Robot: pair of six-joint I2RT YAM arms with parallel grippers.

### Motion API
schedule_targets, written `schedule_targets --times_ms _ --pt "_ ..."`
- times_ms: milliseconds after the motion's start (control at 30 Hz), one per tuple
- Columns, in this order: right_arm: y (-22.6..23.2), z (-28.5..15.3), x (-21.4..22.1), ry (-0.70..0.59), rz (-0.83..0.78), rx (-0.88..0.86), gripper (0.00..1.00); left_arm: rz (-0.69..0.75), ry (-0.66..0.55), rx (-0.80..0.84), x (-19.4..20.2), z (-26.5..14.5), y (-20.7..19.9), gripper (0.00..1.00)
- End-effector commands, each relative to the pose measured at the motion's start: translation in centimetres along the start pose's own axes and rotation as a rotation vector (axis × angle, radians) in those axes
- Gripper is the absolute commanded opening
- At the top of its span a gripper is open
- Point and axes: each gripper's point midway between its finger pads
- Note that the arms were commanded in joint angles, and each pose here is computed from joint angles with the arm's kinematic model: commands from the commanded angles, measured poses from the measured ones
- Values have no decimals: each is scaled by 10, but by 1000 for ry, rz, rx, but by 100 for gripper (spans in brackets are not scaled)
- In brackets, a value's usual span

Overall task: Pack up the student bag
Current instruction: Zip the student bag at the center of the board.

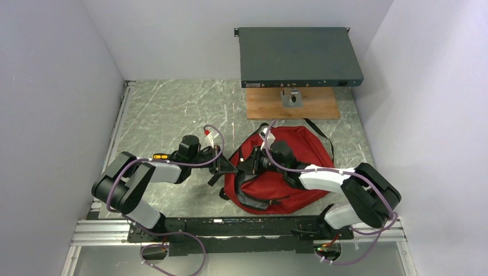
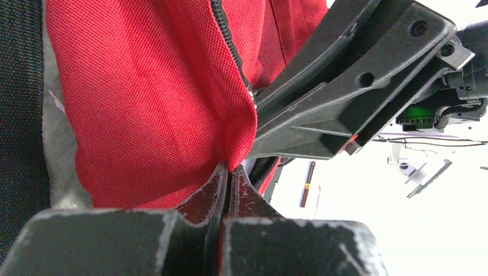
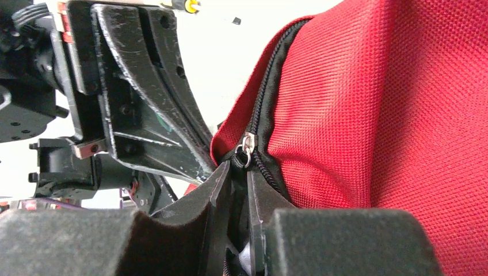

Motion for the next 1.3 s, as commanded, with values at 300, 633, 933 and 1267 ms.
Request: schedule_targets --times_ms 300,633,933,1267 --pt "12 14 -23 -60 -8 -45 17 47 10 58 2 -4 -16 0" --pt "12 -2 -11 44 10 15 0 139 -61 -23 -18 -12 -18 61" --pt "20 -4 -11 100 10 12 0 143 -174 -214 -79 3 -3 89" --pt "29 -13 -22 90 -10 29 0 77 -126 -188 -92 37 12 58"
Point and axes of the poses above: each gripper's point midway between its finger pads, its own z axis out along the fingers, its own y axis along the line the jaws close on, x = y × z, and after that the axes turned 4 degrees about -z, right-handed
